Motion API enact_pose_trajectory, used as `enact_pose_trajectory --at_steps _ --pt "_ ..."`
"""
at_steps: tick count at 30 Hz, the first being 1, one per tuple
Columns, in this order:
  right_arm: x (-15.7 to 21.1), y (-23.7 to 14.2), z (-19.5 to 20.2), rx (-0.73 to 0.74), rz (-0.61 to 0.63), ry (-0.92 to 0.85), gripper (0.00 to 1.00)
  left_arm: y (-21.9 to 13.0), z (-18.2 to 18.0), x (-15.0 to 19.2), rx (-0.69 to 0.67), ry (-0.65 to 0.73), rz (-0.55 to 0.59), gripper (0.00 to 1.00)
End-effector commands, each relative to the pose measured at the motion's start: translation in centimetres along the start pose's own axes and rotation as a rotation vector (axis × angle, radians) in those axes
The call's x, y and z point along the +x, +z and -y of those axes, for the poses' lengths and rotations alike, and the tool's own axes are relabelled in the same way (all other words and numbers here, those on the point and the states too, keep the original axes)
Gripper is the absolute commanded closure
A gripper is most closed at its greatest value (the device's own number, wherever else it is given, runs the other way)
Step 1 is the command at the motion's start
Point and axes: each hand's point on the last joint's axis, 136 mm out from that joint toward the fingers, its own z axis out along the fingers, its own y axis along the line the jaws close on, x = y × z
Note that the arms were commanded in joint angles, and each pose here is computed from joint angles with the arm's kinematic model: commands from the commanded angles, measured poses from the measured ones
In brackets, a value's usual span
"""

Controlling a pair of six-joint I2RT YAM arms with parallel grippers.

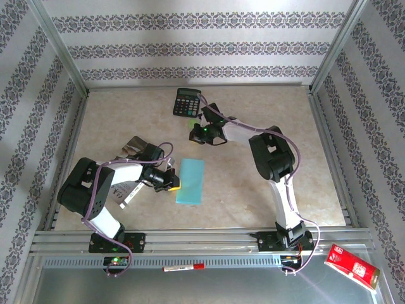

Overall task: Fold a paper plane with a square sheet of paper (pick it up from the middle)
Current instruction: First fold in half a square sheet of paper at the center of the table.

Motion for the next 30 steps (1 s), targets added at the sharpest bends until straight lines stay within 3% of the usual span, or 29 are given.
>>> enact_pose_trajectory --at_steps 1,10,22,26,30 --pt "3.1 -1.8 -3.7 -0.078 -0.034 -0.081 1.0 0.3 -9.2 4.9 -0.385 -0.142 -0.106 1.0" --pt "9.6 1.2 -4.0 -0.128 -0.15 -0.01 1.0 0.3 -9.3 5.0 -0.387 -0.146 -0.106 1.0" --pt "11.4 3.5 0.5 -0.026 -0.193 0.027 1.0 0.0 -8.4 4.5 -0.374 -0.133 -0.094 1.0" --pt "11.2 3.6 1.7 0.005 -0.192 0.012 1.0 -0.9 -5.7 3.1 -0.301 -0.107 -0.048 1.0" --pt "11.5 3.8 2.9 0.035 -0.196 0.005 1.0 -3.0 -0.5 0.4 -0.165 -0.041 0.054 0.87"
